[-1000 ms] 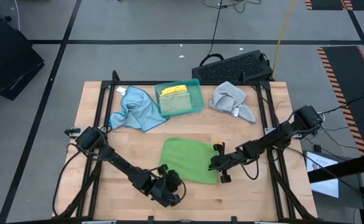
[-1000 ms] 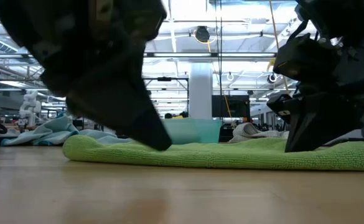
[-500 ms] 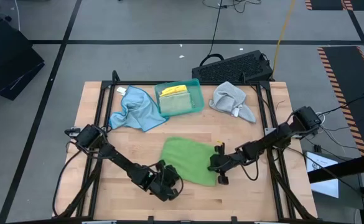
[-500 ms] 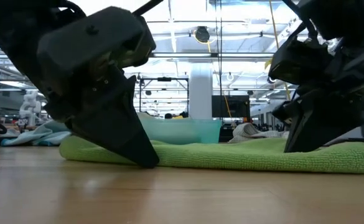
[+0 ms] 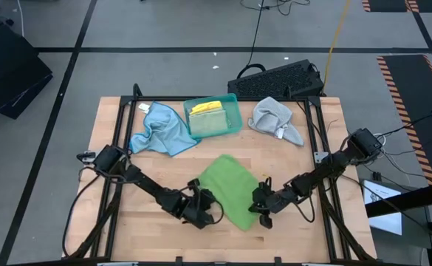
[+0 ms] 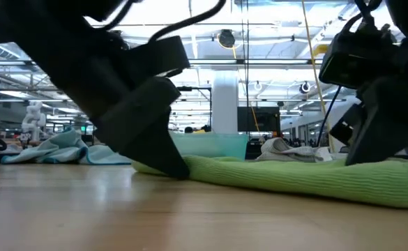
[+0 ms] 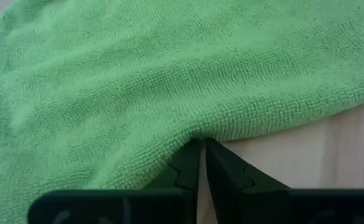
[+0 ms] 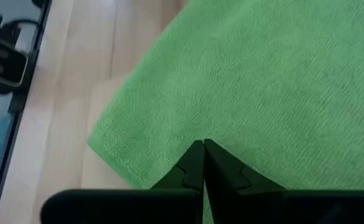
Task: Fold microfiber towels
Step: Fold the green microfiber cloth
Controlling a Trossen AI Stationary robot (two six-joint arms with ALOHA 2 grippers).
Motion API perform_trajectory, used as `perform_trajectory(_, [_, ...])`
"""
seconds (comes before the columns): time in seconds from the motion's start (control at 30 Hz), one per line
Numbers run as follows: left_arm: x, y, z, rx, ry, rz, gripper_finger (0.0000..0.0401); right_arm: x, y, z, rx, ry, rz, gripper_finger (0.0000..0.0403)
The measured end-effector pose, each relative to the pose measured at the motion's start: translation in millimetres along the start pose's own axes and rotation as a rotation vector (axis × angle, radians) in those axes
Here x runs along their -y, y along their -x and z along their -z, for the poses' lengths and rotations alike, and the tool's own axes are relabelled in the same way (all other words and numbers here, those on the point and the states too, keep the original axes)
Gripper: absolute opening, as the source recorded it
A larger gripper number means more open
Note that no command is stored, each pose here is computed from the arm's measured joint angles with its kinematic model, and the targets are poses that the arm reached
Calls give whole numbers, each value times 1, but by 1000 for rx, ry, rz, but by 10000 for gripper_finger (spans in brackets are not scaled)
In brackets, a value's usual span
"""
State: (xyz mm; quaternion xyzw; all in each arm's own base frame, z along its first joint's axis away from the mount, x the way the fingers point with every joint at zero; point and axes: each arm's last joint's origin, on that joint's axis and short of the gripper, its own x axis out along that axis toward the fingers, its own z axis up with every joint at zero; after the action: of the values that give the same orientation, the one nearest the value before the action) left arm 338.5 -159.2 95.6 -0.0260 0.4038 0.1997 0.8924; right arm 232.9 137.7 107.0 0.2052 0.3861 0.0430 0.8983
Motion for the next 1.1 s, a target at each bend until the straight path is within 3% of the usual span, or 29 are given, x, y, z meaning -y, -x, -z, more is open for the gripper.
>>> perform_trajectory(0.17, [-7, 9, -12, -5, -34, 30, 31, -3, 3, -3, 23, 30, -19, 2])
perform_trajectory(0.33, [-6, 39, -31, 77, -6, 92, 31, -8, 17, -11, 18, 124, -65, 2])
perform_trajectory(0.6, [20, 67, -50, 214, -19, 200, 30, 6, 44, -6, -114, 253, 111, 2])
perform_trajectory(0.9, [48, 57, -74, 219, -39, 249, 30, 26, 42, 18, -206, 201, 210, 2])
perform_trajectory(1.1, [42, 26, -63, 112, -20, 205, 30, 26, 38, 30, -183, 154, 170, 2])
